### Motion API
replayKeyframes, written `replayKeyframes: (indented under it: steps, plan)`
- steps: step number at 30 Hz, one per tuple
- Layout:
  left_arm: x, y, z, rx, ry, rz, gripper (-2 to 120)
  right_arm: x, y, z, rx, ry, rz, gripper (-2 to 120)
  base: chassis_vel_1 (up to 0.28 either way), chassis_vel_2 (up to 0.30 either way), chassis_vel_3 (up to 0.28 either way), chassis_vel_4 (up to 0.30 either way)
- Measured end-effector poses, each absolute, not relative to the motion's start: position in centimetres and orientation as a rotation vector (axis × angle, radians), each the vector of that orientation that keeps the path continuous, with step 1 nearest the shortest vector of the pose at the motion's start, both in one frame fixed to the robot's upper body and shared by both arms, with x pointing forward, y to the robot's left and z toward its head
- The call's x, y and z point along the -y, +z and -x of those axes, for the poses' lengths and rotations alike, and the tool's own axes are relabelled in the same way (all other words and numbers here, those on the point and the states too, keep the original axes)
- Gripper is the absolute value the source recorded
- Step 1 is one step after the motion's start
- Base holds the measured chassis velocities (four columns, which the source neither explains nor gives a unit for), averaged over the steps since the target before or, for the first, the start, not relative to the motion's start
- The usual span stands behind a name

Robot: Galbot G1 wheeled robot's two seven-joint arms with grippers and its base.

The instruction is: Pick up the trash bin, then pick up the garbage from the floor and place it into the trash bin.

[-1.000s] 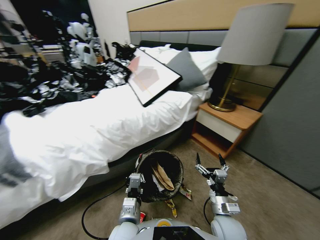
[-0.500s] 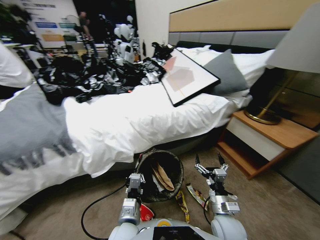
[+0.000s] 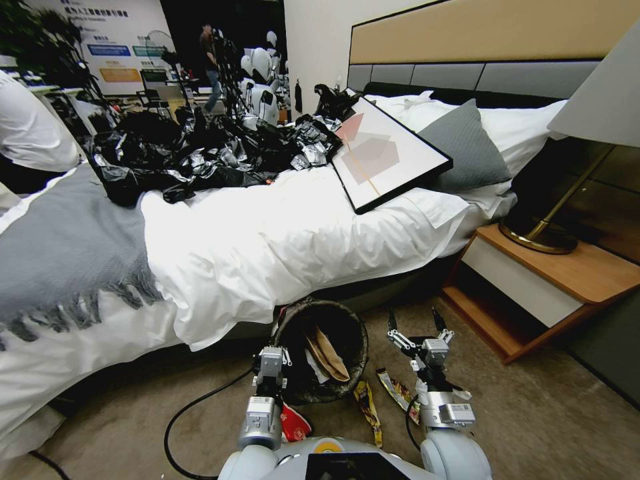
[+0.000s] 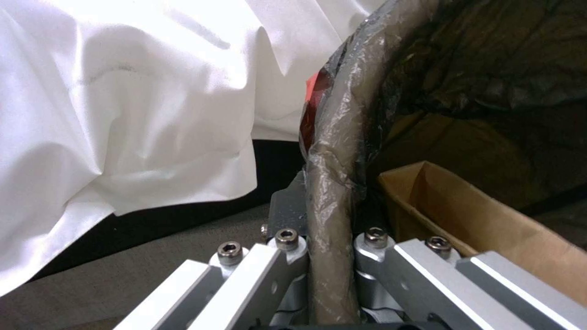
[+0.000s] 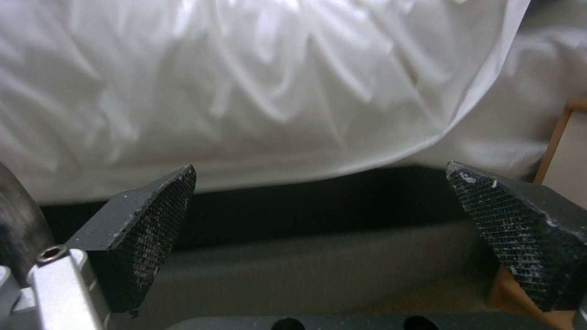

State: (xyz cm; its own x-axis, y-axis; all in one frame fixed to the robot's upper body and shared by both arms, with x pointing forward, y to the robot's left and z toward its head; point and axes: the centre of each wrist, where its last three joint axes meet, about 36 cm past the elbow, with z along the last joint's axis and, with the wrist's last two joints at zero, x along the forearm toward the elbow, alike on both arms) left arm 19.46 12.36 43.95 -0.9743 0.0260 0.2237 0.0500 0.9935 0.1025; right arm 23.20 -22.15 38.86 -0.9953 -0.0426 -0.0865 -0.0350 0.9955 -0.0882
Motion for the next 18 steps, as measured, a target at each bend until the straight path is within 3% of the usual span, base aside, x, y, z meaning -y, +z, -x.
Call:
replayKeyframes:
  steps: [10,18]
  plan:
    - [-12.4,43.8,-19.3,2.903,-0.161,0.051,1,23.8,37.8,-23.6,-3.184,-0.217,0.129,100,0.000,0.000,0.000,0.000]
    - [-12.8,44.4,-19.7,2.929,-0.155,0.045,1,25.3,33.8,-23.9,-3.437,-0.244,0.279,100,0.000,0.000,0.000,0.000]
